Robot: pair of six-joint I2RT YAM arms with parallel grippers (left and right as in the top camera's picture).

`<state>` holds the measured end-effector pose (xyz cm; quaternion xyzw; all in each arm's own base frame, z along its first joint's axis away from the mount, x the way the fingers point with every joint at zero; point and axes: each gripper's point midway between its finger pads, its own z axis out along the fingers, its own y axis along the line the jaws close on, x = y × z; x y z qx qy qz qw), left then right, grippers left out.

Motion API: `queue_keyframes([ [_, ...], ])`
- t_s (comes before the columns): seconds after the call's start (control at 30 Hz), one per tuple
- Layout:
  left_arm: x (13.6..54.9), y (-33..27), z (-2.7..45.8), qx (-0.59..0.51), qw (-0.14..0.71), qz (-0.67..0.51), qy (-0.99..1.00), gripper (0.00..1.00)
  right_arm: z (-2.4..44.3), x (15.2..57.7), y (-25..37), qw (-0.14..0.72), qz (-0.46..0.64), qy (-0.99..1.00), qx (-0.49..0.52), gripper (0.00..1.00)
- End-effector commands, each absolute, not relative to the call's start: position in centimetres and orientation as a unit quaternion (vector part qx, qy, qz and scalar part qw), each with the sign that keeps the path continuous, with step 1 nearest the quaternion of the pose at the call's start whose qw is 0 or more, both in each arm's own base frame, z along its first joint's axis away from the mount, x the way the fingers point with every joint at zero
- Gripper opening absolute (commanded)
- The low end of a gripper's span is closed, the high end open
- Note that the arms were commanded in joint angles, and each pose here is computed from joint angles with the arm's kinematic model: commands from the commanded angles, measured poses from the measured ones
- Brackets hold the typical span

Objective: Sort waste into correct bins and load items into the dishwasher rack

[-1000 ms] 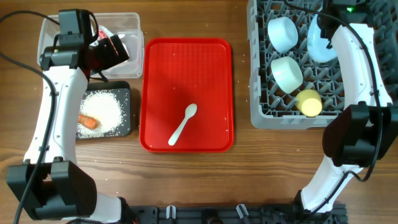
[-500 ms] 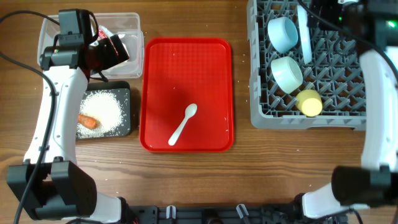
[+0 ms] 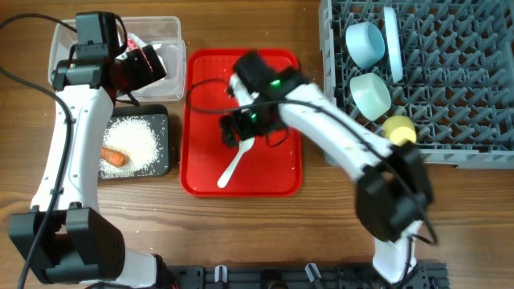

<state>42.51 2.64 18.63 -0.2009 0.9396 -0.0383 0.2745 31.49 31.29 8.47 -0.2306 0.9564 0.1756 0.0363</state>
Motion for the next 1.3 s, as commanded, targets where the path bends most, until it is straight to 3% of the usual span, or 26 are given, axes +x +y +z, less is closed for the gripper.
queue_keyframes([
  [0.0,42.6,3.2,18.4,-0.211,0.273,-0.032,0.938,1.0,1.8,30.4,30.8,-0.014,0.101,0.966,-0.236,0.97],
  [0.1,42.6,3.2,18.4,-0.211,0.273,-0.032,0.938,1.0,-1.1,30.7,29.4,-0.028,0.06,0.971,-0.231,0.89],
  [0.2,42.6,3.2,18.4,-0.211,0.273,-0.032,0.938,1.0,-3.3,31.5,28.3,-0.01,0.025,0.976,-0.217,0.71],
  [0.27,42.6,3.2,18.4,-0.211,0.273,-0.032,0.938,1.0,-4.9,31.2,27.0,-0.013,0.0,0.981,-0.193,0.48],
  [0.37,42.6,3.2,18.4,-0.211,0.273,-0.032,0.938,1.0,-6.2,30.4,25.3,-0.028,-0.01,0.985,-0.172,0.23],
  [0.5,42.6,3.2,18.4,-0.211,0.273,-0.032,0.938,1.0,-6.2,30.9,24.9,-0.029,-0.005,0.986,-0.162,0.15],
  [0.57,42.6,3.2,18.4,-0.211,0.273,-0.032,0.938,1.0,-6.1,31.6,24.4,-0.025,-0.001,0.988,-0.152,0.04],
  [0.63,42.6,3.2,18.4,-0.211,0.273,-0.032,0.938,1.0,-5.2,32.8,24.4,-0.015,0.012,0.99,-0.142,0.04],
  [0.77,42.6,3.2,18.4,-0.211,0.273,-0.032,0.938,1.0,3.1,38.1,25.8,0.076,0.099,0.98,-0.154,0.04],
  [1.03,42.6,3.2,18.4,-0.211,0.273,-0.032,0.938,1.0,15.7,41.0,22.5,0.213,0.139,0.958,-0.131,0.04],
  [1.17,42.6,3.2,18.4,-0.211,0.273,-0.032,0.938,1.0,19.4,43.1,14.2,0.276,0.038,0.959,-0.055,0.04],
  [1.27,42.6,3.2,18.4,-0.211,0.273,-0.032,0.938,1.0,19.0,43.1,6.8,0.264,-0.072,0.962,0.007,0.04],
])
